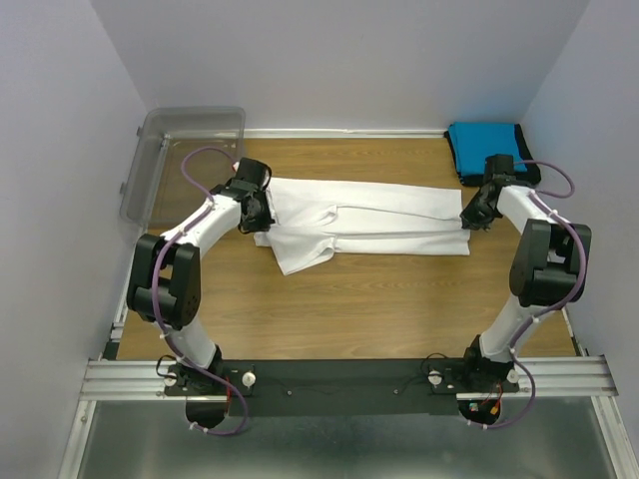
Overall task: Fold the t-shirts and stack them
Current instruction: Fold the tshirt
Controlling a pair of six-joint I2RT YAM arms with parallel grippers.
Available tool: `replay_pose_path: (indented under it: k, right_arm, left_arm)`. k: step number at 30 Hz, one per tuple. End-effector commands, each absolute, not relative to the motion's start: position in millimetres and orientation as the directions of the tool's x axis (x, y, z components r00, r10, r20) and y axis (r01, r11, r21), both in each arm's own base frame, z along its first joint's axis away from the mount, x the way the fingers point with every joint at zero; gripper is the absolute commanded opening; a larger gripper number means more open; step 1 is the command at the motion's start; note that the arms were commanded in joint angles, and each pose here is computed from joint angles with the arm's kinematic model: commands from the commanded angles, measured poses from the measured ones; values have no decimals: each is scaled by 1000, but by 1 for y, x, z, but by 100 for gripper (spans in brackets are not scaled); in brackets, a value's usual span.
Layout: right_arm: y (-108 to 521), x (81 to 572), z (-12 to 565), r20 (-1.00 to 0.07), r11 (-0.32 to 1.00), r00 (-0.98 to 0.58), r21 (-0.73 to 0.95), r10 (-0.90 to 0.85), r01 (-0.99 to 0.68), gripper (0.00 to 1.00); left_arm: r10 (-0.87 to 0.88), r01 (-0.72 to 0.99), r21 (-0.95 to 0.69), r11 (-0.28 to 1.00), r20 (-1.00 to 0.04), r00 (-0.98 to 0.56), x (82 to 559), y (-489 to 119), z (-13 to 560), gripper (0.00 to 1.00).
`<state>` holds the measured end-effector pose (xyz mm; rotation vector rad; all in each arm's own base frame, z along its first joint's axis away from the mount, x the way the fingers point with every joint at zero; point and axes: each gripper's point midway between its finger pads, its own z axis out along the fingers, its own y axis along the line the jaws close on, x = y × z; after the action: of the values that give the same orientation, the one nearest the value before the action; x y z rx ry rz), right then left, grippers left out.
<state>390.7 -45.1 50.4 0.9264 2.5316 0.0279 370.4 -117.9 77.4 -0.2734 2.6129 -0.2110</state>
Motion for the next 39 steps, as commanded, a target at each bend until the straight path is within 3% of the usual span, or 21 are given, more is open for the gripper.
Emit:
replay_pose_path:
  k: [1, 12, 16, 18, 19, 21, 22, 24, 26, 32, 39]
  right_arm:
    - [-55, 409, 47, -440, 782, -669, 142, 599, 607, 0]
    - [-58, 423, 30, -435, 783, -675, 130, 596, 608, 1]
    - [-55, 427, 37, -446, 800, -683, 146, 579, 582, 18]
    - [-51, 429, 49, -466, 812, -682, 159, 563, 562, 27]
    - [-43, 430, 53, -471, 827, -694, 164, 544, 538, 35]
    - [-34, 432, 64, -495, 845, -698, 170, 518, 507, 42]
    - [-22, 434, 76, -518, 863, -701, 177, 490, 472, 48]
    - [0, 436, 95, -554, 891, -704, 194, 444, 410, 56]
    - [21, 434, 106, -572, 912, -712, 210, 407, 352, 59]
    - [156, 408, 126, -551, 872, -767, 489, 328, 21, 61]
    - [244, 383, 105, -480, 767, -832, 632, 277, -109, 61]
  left_arm:
    - [-226, -157, -179, 971, -495, -839, 391, -109, 80, 0]
    - [-218, -167, -145, 975, -496, -841, 423, -107, 64, 0]
    - [-222, -174, -142, 974, -499, -837, 424, -106, 64, 0]
    - [-227, -175, -148, 973, -518, -825, 425, -105, 72, 15]
    - [-230, -177, -150, 973, -530, -816, 426, -104, 77, 30]
    - [-235, -172, -164, 971, -560, -794, 427, -104, 92, 44]
    - [-239, -166, -175, 970, -584, -776, 428, -104, 105, 59]
    - [-236, -150, -189, 970, -608, -758, 427, -107, 117, 77]
    - [-228, -128, -200, 971, -630, -742, 420, -109, 130, 83]
    - [-180, -14, -279, 960, -582, -793, 356, -146, 116, 83]
    - [-198, -31, -324, 946, -495, -846, 309, -154, 74, 76]
